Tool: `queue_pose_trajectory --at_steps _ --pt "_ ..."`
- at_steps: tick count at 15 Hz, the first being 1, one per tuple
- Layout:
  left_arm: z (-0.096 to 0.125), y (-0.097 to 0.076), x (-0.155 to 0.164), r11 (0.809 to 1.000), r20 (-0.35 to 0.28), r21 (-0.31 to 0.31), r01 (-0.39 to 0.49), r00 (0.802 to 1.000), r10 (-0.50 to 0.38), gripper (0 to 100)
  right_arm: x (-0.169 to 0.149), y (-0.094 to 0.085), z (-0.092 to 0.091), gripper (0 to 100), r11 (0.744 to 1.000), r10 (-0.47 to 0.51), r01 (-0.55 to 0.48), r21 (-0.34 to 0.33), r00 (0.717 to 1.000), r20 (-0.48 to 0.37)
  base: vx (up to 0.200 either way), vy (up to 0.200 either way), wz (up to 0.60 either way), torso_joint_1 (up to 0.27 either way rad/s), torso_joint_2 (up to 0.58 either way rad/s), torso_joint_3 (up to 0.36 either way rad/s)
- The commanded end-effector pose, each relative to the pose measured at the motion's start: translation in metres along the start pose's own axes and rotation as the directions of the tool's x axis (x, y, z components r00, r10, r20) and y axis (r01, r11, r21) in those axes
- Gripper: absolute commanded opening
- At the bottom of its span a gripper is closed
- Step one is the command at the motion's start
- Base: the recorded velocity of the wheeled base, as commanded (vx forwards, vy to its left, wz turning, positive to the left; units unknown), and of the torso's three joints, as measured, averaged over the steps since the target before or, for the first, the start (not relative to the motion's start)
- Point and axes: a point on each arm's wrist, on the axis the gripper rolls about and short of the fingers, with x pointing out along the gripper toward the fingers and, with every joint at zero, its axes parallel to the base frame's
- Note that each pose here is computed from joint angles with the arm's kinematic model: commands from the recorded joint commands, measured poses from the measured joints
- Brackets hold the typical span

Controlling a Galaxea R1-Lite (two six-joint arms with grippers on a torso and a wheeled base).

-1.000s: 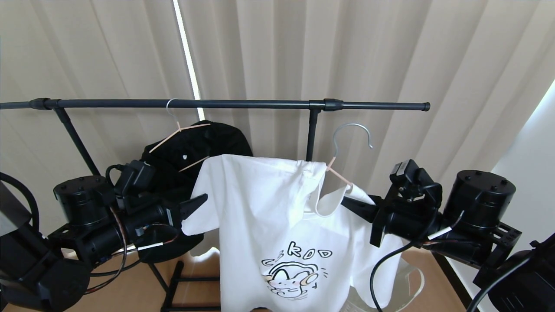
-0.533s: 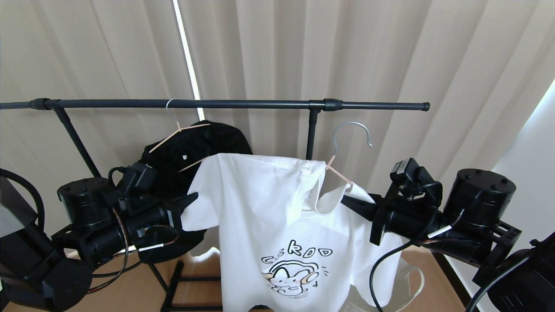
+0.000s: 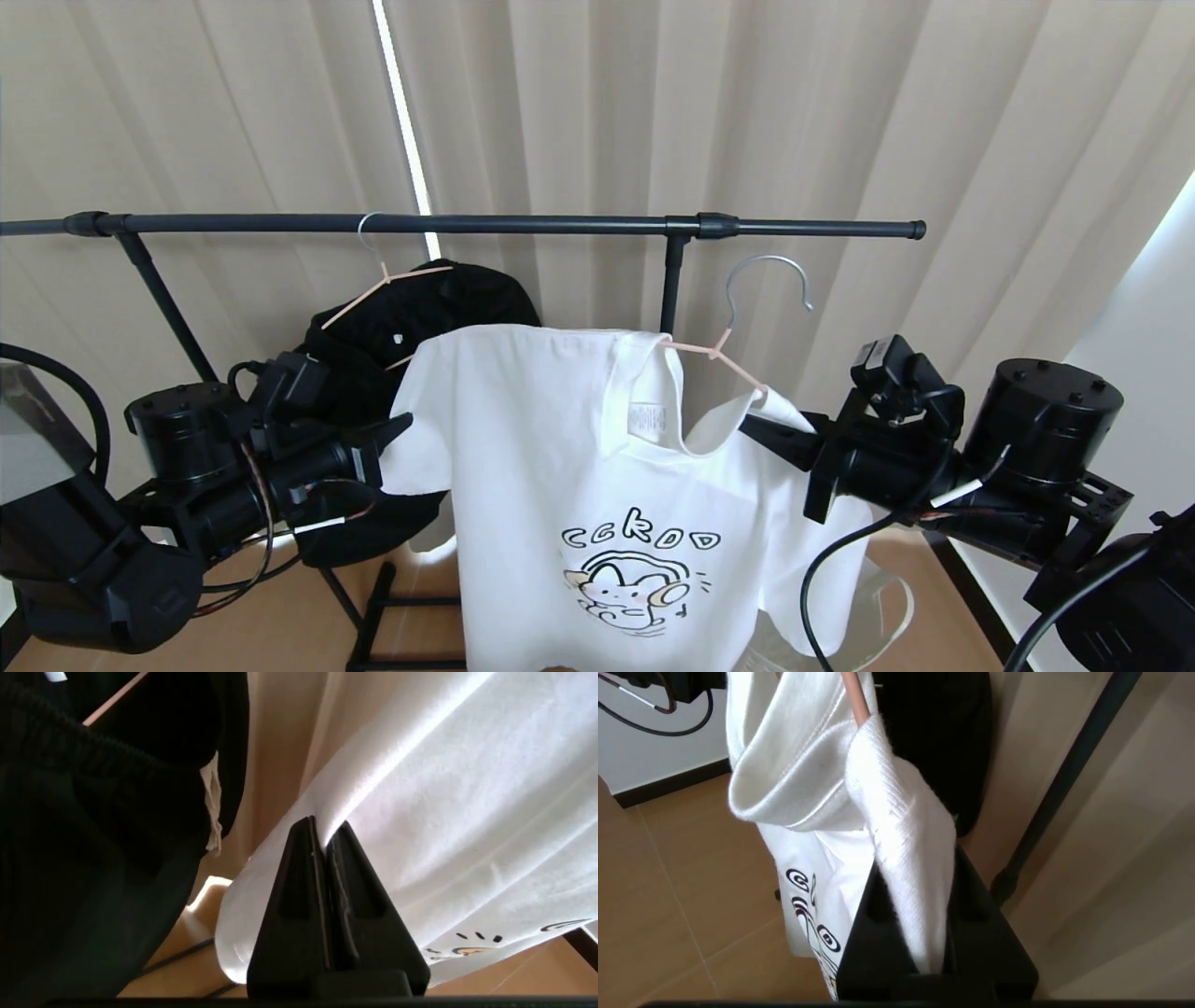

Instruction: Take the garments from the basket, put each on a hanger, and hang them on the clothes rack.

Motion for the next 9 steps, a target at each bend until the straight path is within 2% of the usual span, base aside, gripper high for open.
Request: queue_pose_trajectory --at_steps 1,9 --pt "-0.0050 0.0032 0.0037 1.000 -0.013 -0.008 -0.005 1.000 0.005 0 -0.0014 -0.0023 0.0015 0 1.000 -0.009 0.009 -0.003 1.000 0.006 0.000 0.000 0.00 0.000 0.00 0.000" --pt "-0.0081 0.0065 0.0028 1.000 -0.020 -0.011 -0.012 1.000 0.012 0 -0.0063 -0.0092 0.0053 0 1.000 -0.018 0.018 -0.008 1.000 0.021 0.000 0.000 0.00 0.000 0.00 0.000"
